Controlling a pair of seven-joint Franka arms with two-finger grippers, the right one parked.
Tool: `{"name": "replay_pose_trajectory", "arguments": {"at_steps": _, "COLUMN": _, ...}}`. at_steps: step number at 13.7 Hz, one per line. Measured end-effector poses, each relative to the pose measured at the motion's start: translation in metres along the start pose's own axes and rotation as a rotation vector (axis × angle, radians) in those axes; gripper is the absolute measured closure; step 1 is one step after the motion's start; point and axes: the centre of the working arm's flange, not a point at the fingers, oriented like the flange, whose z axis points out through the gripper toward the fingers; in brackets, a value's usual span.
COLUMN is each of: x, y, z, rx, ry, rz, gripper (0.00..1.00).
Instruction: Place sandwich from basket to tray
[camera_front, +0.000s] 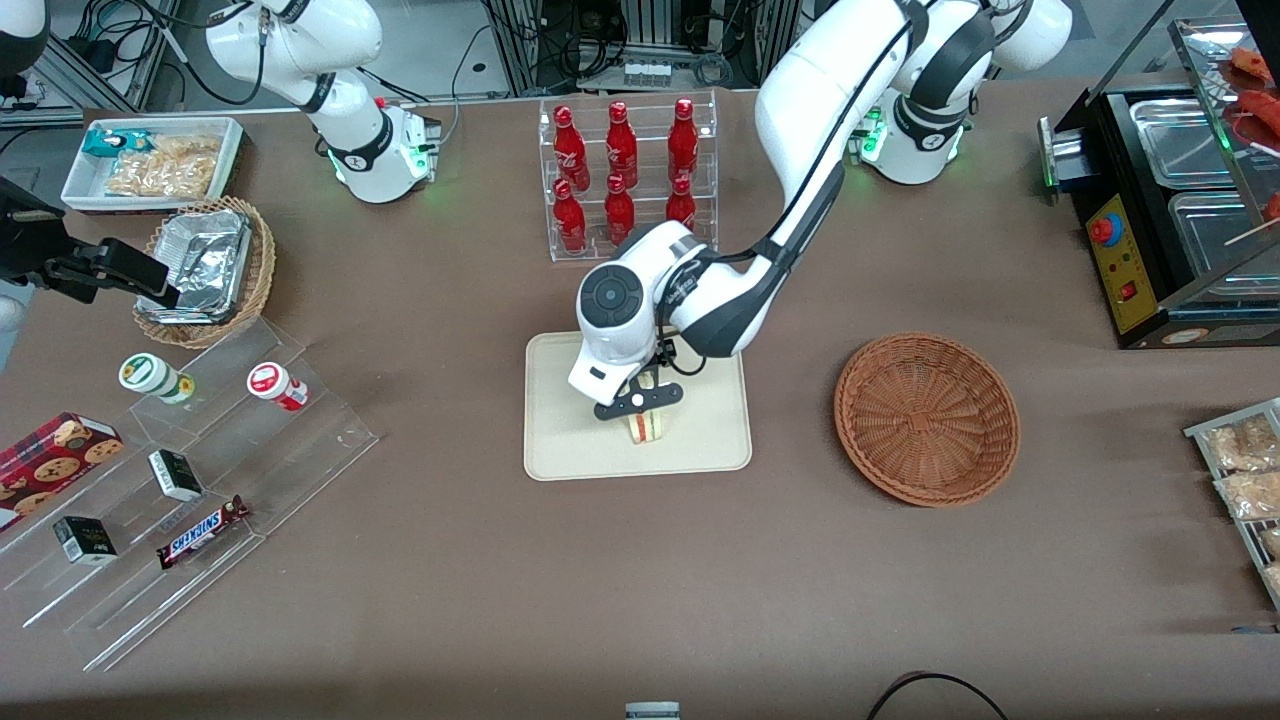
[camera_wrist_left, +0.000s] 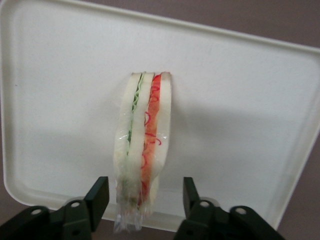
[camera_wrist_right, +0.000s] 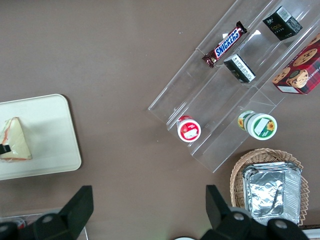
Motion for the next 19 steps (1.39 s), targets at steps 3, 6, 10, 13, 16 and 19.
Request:
{"name": "replay_pose_trajectory", "arguments": {"at_steps": 3, "x": 0.006, "y": -0.020, "z": -0.045, "rx": 0.055, "ry": 0.015, "rz": 0.010, "gripper": 0.00}}
{"name": "replay_pose_trajectory", "arguments": {"at_steps": 6, "x": 0.017, "y": -0.047, "z": -0.058, "rx": 0.139, "ry": -0.007, "rz": 0.001, "gripper": 0.00}}
{"name": "replay_pose_trajectory", "arguments": {"at_steps": 10, "x": 0.049, "y": -0.090, "z": -0.070, "rx": 0.172, "ry": -0.004, "rz": -0.005, "gripper": 0.00}}
{"name": "replay_pose_trajectory", "arguments": {"at_steps": 13, "x": 0.070, "y": -0.120, "z": -0.079, "rx": 0.171, "ry": -0.019, "rz": -0.002, "gripper": 0.00}}
{"name": "replay_pose_trajectory", "arguments": {"at_steps": 16, "x": 0.082, "y": -0.137, "z": -0.088, "rx": 0.175, "ry": -0.010, "rz": -0.029, "gripper": 0.00}}
{"name": "replay_pose_trajectory", "arguments": {"at_steps": 19, "x": 0.084, "y": -0.156, "z": -0.110, "rx": 0.168, "ry": -0.009, "rz": -0.008, "gripper": 0.00}}
